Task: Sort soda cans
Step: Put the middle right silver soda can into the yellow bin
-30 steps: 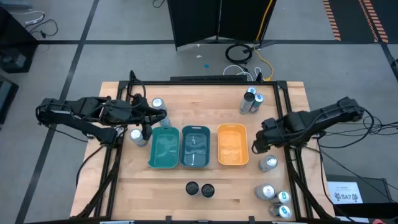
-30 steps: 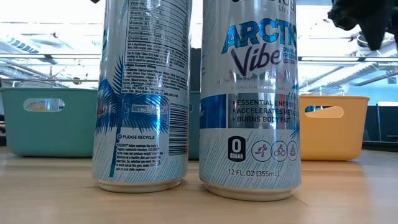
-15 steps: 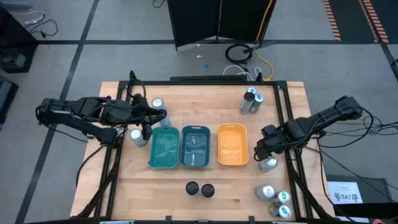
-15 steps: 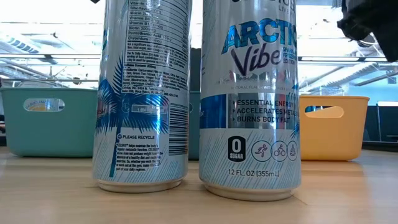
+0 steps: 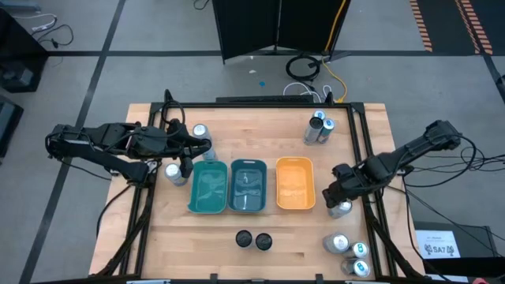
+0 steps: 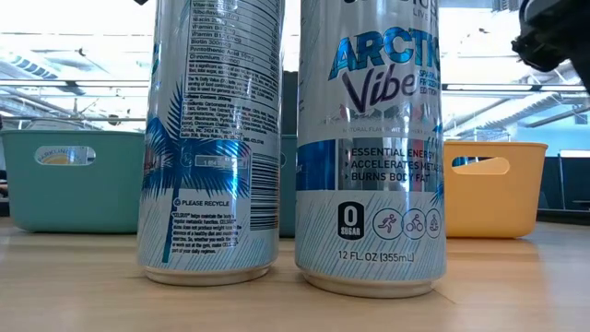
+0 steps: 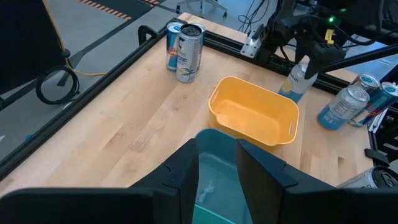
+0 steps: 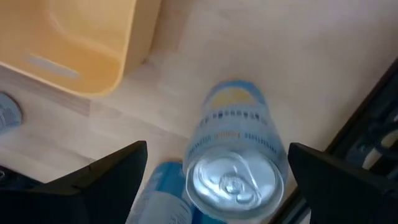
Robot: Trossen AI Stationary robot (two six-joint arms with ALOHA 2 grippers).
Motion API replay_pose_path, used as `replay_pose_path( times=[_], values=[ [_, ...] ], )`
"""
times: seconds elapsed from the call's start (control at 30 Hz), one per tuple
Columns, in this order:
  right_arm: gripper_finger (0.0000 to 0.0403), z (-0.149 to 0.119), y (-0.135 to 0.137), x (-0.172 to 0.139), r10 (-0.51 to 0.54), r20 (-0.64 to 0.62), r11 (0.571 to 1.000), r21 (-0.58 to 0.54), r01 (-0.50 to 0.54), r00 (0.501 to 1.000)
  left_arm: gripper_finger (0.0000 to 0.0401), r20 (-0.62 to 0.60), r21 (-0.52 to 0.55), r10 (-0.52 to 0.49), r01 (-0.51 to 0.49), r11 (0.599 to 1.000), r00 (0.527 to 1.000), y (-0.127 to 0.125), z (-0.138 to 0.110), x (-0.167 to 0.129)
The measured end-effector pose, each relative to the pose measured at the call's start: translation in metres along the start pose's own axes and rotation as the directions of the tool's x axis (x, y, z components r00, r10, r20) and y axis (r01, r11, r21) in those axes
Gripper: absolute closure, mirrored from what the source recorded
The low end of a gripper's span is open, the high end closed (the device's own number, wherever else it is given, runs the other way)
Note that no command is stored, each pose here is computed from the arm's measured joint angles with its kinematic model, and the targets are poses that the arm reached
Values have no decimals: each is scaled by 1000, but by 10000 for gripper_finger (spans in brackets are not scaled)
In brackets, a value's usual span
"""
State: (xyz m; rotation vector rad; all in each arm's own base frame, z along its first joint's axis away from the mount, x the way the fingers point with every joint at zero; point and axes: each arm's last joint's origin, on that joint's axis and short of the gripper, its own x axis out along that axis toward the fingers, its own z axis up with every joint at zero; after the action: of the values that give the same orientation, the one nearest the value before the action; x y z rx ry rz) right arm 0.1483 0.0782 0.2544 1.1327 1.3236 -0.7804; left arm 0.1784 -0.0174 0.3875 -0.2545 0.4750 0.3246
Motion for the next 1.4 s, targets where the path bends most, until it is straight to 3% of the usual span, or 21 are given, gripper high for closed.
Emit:
replay_pose_path(
  times=[0.57,1.0,1.1,1.3,1.4],
  values=[
    [23,-17,11,24,-143,-40,990,-23,142,989,285,0,0,0,0,1000,1000,0,0,0],
    [27,-17,14,30,-172,-32,984,-42,171,985,285,1,-1,0,0,1000,1000,0,0,0],
    [46,-17,14,30,-173,-33,984,-40,172,984,285,2,-1,0,0,1000,1000,0,0,0],
    [128,-17,14,30,-173,-33,984,-39,172,984,285,2,-1,0,0,1000,1000,0,0,0],
    [129,-17,14,30,-173,-33,984,-43,171,984,285,2,-1,0,0,1000,1000,0,0,0]
  ],
)
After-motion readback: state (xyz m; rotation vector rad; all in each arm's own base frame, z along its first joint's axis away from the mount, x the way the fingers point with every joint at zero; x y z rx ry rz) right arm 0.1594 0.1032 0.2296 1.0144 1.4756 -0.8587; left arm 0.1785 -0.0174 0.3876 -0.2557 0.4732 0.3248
